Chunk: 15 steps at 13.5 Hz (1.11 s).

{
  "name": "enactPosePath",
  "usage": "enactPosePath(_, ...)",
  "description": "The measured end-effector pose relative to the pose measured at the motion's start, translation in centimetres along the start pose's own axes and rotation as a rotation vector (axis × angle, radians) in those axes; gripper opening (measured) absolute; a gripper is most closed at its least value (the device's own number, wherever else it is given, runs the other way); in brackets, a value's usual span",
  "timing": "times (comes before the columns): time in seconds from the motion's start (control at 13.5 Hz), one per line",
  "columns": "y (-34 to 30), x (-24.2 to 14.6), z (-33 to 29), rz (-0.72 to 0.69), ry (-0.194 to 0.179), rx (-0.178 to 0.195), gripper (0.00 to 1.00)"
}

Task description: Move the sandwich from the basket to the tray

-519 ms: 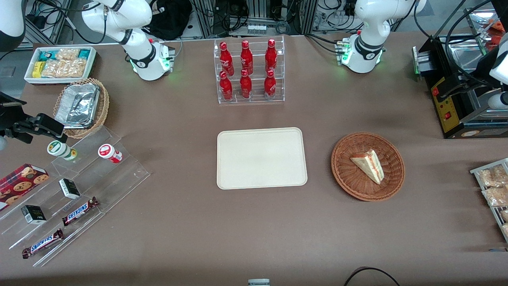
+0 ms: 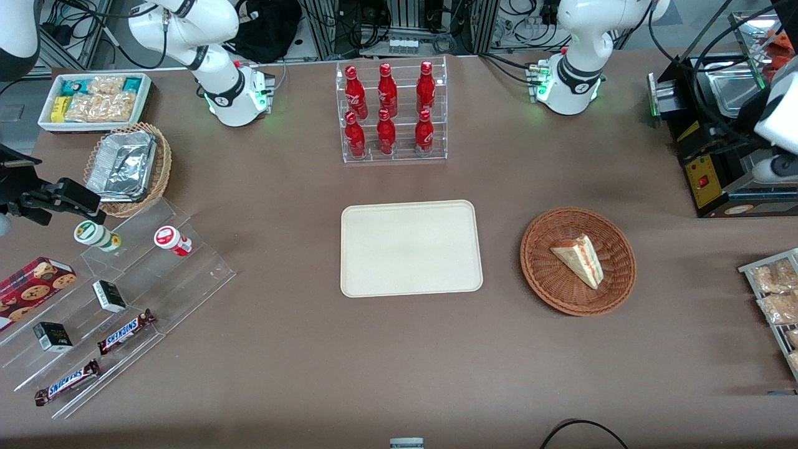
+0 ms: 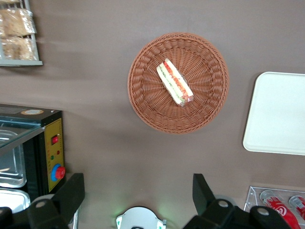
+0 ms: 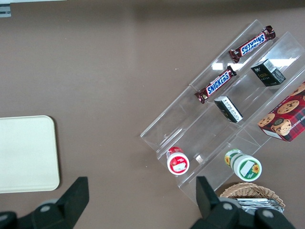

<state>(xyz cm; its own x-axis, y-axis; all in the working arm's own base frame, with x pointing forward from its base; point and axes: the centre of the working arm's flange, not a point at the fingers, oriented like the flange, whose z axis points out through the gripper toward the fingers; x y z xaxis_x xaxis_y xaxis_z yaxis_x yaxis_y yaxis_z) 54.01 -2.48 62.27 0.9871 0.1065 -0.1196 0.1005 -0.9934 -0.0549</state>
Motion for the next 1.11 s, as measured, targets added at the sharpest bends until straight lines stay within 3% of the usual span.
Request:
enactPosePath(0.15,1.0,2.2,5.1,0.014,0.014,-0.004,1.00)
enactPosePath(0.37,3.5,3.9,15.0,-0.018,0.090,-0.022,1.00)
enactPosePath(0.67,5.0,2.7,24.7,-0.340,0.209,-0.096,1.00)
enactPosePath(0.81,6.2,1.6,26.8,-0.464,0.219,-0.124,1.00)
enactPosePath(1.11,7.3,0.5,29.0,-0.563,0.176,-0.120,1.00)
